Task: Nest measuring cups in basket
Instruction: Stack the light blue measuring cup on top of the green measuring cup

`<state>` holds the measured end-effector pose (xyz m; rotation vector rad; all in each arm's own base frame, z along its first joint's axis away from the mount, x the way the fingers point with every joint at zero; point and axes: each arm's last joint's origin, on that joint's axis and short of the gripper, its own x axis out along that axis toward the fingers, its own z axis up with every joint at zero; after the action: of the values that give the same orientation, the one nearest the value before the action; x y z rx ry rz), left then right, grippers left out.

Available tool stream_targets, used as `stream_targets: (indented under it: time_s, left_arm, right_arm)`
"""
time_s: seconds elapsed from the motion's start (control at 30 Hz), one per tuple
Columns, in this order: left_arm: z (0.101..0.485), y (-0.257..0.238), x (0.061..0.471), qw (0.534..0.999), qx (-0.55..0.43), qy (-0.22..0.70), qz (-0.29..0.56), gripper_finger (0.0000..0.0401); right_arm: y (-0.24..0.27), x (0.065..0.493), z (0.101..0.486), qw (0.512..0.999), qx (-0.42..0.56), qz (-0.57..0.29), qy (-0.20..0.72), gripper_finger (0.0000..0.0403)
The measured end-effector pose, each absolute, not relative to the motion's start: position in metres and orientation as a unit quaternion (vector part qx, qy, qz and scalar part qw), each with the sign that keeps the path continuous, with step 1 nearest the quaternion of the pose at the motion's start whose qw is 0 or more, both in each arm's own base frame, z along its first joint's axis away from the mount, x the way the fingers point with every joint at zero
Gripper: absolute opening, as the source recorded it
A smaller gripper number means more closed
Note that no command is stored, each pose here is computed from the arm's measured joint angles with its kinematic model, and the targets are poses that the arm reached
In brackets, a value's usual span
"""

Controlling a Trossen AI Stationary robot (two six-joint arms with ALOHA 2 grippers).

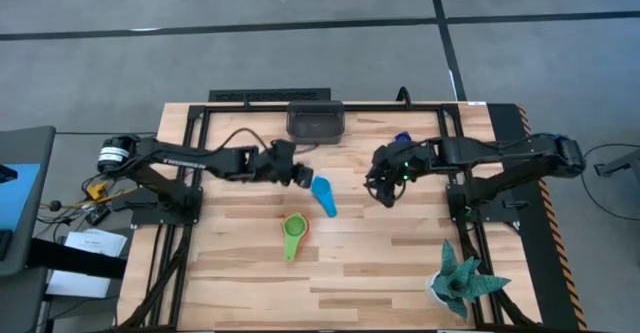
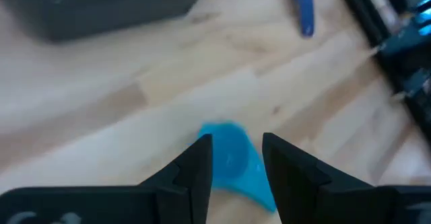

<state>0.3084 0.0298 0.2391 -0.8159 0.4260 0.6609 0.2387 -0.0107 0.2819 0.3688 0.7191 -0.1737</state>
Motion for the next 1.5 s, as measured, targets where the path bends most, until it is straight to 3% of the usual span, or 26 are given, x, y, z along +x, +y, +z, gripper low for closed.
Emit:
stream_targets:
  time_s: [0.3,0.83,1.1,1.5]
  left_arm:
    - [0.228,0.059,0.319,0.849,-0.374,0.185,0.324,0.0118]
    - [0.169,0.053,0.360,0.819,-0.390,0.267,0.324,0.0118]
    - [0.174,0.048,0.358,0.810,-0.352,0.320,0.343,0.0118]
    - [0.173,0.034,0.359,0.815,-0.343,0.327,0.332,0.0115]
  right_arm:
    - [-0.061,0.216,0.289,0.889,0.270,-0.165,0.332,0.0113]
    - [-0.079,0.196,0.281,0.862,0.276,-0.168,0.391,0.0223]
    - [-0.078,0.194,0.280,0.859,0.269,-0.165,0.403,0.0223]
    - [-0.078,0.194,0.280,0.861,0.262,-0.162,0.404,0.0222]
